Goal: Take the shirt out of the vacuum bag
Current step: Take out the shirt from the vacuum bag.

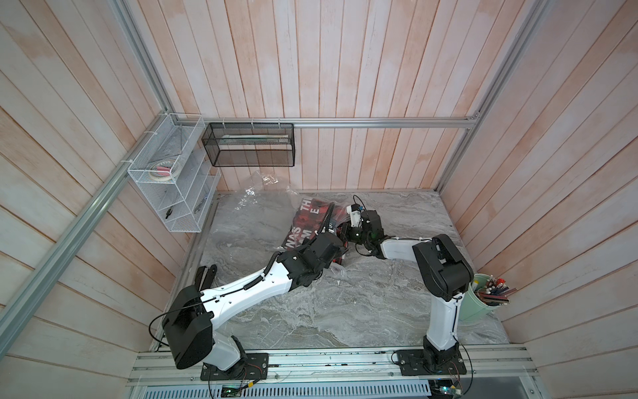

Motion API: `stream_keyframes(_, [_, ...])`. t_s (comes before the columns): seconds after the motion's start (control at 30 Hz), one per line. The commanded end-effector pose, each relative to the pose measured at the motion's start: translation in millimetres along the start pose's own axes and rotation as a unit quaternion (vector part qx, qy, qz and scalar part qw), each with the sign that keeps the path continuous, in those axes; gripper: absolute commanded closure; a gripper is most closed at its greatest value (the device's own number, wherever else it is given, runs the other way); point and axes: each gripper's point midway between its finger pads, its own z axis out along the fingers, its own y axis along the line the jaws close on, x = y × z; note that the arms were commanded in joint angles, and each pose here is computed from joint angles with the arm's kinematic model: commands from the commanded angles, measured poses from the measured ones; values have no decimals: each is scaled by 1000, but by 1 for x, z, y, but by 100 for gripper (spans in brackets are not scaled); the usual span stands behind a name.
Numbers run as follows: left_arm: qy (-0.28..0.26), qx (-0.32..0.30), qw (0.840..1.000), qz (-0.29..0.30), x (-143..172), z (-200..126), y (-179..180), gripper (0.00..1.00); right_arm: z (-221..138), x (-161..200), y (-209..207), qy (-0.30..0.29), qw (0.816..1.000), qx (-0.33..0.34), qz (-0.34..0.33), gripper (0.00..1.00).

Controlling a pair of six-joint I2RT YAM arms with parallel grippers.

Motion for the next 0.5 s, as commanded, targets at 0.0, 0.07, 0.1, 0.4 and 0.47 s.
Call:
stream_keyframes(0.0, [-4, -9, 1000, -19, 1, -3, 9, 100, -6, -14, 23, -19, 1000, -12, -18, 87])
stream_keyframes(0.07, [-3, -8, 1000, -21, 2, -3, 10, 100, -11, -17, 31, -23, 999, -19, -22, 93])
stream_keyframes(0.1, [-4, -8, 1000, -23, 2, -3, 9, 100, -14, -19, 36, -25, 999, -24, -23, 97])
stream_keyframes(0.4, [-7, -8, 999, -33, -1, -1, 11, 100, -39, -18, 53, -31, 998, -44, -21, 100])
stream_keyframes(0.47, [-9, -9, 999, -36, -2, -1, 11, 100, -44, -13, 54, -30, 998, -45, -20, 100])
